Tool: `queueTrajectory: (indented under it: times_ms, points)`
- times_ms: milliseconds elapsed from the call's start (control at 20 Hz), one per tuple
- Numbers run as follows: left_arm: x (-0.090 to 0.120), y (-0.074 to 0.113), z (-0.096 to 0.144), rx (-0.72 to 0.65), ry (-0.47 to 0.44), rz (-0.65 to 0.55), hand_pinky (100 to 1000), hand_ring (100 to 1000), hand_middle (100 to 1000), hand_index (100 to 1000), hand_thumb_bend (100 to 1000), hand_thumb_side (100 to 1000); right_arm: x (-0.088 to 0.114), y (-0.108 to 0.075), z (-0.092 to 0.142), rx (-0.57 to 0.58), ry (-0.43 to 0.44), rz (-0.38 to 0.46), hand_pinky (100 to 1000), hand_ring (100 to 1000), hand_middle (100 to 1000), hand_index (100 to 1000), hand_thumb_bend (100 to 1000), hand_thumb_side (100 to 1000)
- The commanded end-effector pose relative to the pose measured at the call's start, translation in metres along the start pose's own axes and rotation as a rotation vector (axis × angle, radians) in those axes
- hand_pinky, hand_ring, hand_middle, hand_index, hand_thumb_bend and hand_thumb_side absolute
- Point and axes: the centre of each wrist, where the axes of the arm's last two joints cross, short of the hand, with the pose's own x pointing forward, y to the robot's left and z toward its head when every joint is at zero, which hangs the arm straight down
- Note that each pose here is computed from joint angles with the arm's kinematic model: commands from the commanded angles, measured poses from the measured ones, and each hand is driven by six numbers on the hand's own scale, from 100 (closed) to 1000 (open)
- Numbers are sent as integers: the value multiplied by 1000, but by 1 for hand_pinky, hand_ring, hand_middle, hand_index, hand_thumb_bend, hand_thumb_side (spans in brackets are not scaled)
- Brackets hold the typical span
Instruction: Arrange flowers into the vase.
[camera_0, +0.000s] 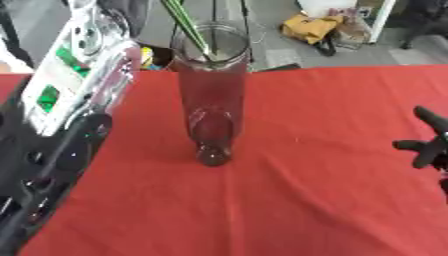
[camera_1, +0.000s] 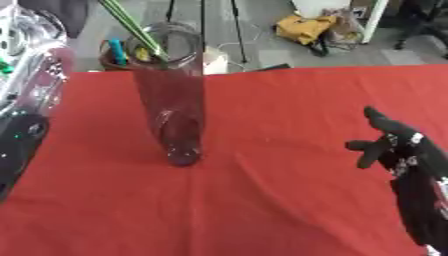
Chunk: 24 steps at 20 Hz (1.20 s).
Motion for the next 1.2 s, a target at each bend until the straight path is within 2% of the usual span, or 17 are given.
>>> queueTrajectory:
  times_ms: [50, 600, 900, 1200]
  points:
    - [6, -2, -3, -21, -25, -11, 100, 100, 100, 122, 421, 733, 6, -3, -4, 3, -26, 10, 740, 1000, 439, 839, 100, 1000]
    - [-3, 0, -6, -62, -61, -10, 100, 100, 100, 132, 402, 792, 6, -2, -5, 7, -29, 10, 740, 1000, 438, 839, 100, 1000]
    - [-13, 4, -7, -69, -69, -70, 100, 100, 100, 128, 361, 791, 6, -2, -5, 12, -31, 10, 741, 1000, 437, 840, 100, 1000]
    - [-19, 9, -9, -58, -85, -145, 100, 100, 100, 129, 373, 784, 6, -2, -5, 16, -31, 10, 742, 1000, 435, 839, 100, 1000]
